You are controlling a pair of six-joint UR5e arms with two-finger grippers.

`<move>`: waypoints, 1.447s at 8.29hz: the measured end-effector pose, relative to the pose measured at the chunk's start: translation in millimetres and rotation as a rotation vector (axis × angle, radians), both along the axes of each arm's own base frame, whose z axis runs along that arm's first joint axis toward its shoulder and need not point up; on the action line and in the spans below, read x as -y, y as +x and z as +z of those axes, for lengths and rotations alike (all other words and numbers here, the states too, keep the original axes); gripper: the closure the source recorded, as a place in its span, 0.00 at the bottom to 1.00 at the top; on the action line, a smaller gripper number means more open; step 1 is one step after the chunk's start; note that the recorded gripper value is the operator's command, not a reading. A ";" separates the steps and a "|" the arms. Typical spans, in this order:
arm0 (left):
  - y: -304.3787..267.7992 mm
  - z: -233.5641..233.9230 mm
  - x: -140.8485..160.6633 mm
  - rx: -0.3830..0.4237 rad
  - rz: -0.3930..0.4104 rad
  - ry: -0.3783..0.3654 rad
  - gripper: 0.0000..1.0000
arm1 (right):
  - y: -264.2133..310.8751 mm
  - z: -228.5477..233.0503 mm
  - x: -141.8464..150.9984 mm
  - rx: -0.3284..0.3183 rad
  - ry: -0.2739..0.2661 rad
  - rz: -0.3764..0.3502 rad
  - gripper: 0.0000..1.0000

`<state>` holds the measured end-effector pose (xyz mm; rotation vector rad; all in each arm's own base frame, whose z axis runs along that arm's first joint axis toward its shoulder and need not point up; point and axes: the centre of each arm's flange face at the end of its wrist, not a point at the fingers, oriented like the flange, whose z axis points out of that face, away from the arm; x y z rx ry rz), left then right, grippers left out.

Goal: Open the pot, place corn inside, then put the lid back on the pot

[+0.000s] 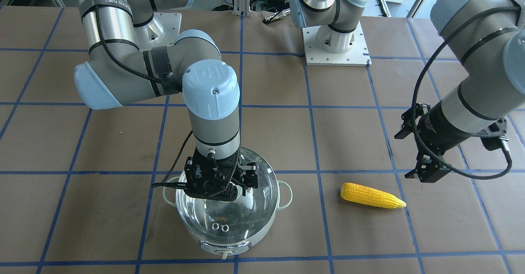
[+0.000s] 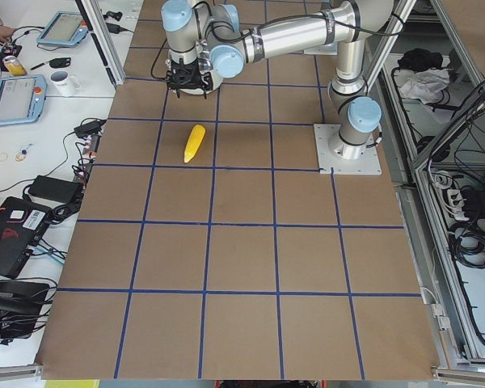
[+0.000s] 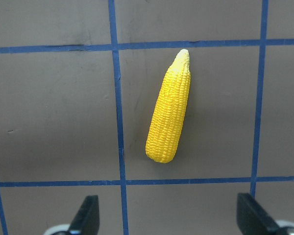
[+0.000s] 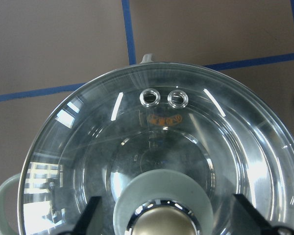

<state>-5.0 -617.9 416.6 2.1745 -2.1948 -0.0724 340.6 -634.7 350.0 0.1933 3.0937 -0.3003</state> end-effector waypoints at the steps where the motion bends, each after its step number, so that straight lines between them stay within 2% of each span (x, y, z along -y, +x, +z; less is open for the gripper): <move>1: 2.2 -14.5 10.9 -0.002 -0.003 -0.014 0.00 | 0.1 -1.2 -0.1 -0.001 0.002 0.000 0.29; 2: 4.7 -29.5 21.4 0.002 -0.008 -0.038 0.00 | 0.2 -1.8 -0.1 0.000 0.003 0.000 0.40; 4: 10.3 -78.3 46.3 0.010 -0.014 -0.077 0.00 | 0.7 -2.8 -0.1 0.004 0.006 0.004 0.41; 5: 12.3 -101.7 55.0 0.013 -0.015 -0.084 0.00 | 0.9 -2.9 0.0 0.006 0.007 0.007 0.46; 7: 11.5 -148.7 51.5 0.000 -0.012 -0.032 0.00 | 1.0 -2.2 -0.2 0.004 0.006 0.028 0.66; 8: 9.9 -168.4 44.4 -0.007 -0.008 0.000 0.00 | 1.0 -1.4 -0.3 0.004 0.005 0.034 0.69; 10: 8.0 -195.0 35.3 -0.017 -0.004 0.049 0.00 | 0.5 7.6 -0.7 0.003 -0.010 0.039 0.68; 12: 7.6 -211.3 33.8 -0.023 -0.002 0.076 0.00 | -2.9 42.0 -8.7 0.014 -0.054 0.050 0.68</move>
